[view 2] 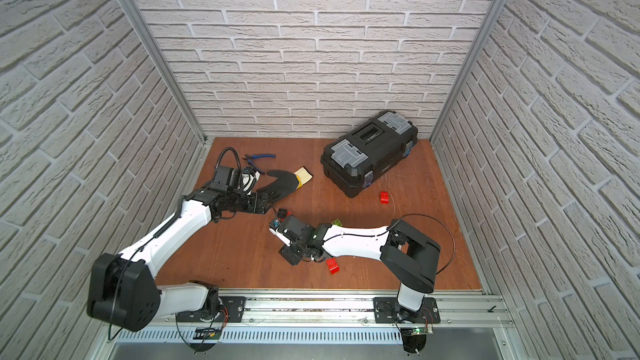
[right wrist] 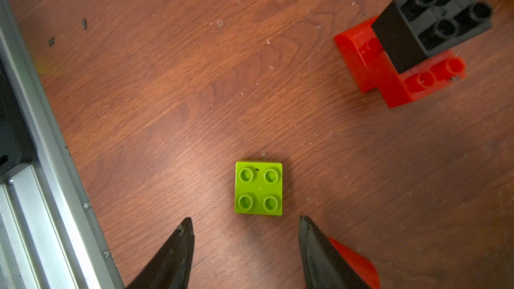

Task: Assemble the letter s with lego
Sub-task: Move the lego brick at the center of the board.

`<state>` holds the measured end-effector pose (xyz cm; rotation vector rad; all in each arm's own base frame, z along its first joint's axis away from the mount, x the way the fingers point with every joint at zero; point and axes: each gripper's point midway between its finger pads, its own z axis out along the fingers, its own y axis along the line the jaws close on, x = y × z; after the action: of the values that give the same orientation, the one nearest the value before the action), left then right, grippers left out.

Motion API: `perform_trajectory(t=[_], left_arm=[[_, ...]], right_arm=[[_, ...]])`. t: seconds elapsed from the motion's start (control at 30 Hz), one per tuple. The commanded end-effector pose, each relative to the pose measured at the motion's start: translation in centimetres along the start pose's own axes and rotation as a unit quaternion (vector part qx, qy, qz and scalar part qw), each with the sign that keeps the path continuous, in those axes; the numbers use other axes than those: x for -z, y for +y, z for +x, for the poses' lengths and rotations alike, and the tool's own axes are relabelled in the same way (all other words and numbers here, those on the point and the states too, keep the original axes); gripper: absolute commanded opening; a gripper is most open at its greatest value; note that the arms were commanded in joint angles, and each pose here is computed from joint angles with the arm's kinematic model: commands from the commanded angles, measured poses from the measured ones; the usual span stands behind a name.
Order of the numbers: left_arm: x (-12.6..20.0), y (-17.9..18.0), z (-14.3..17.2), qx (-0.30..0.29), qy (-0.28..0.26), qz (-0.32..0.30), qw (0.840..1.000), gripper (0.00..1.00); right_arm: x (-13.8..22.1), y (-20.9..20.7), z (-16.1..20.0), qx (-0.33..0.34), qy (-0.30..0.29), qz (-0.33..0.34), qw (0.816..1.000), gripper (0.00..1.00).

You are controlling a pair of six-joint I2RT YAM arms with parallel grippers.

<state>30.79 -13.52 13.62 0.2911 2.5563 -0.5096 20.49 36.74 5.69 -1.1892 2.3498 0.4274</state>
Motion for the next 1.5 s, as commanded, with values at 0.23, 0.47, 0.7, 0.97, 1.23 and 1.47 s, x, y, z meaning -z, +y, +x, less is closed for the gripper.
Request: perform_trajectory(t=[0.23, 0.47, 0.7, 0.97, 1.23, 1.47], left_arm=[[2.5, 0.3, -0.6, -0.013, -0.019, -0.013, 1.000, 0.98], [2.1, 0.2, -0.1, 0.004, -0.024, -0.002, 1.000, 0.98], [1.6, 0.5, 0.6, -0.001, -0.014, -0.005, 1.000, 0.98], [1.4, 0.6, 0.3, -0.001, -0.017, -0.008, 1.000, 0.98], [1.3, 0.8, 0.6, -0.005, -0.011, -0.011, 1.000, 0.98], [1.2, 1.0, 1.1, -0.007, -0.006, -0.015, 1.000, 0.98]], right_arm=[[0.9, 0.9, -1.8, 0.021, -0.018, -0.016, 0.999, 0.66], [0.4, 0.5, -1.2, 0.009, -0.014, -0.006, 1.000, 0.65], [-0.9, -0.1, -0.1, 0.013, 0.003, 0.022, 1.000, 0.62], [-2.1, -0.4, -0.4, 0.024, 0.013, 0.039, 0.999, 0.57], [-3.0, -0.5, -0.2, 0.033, 0.028, 0.046, 0.998, 0.45], [-2.5, 0.0, -0.1, 0.054, 0.036, 0.031, 0.997, 0.30]])
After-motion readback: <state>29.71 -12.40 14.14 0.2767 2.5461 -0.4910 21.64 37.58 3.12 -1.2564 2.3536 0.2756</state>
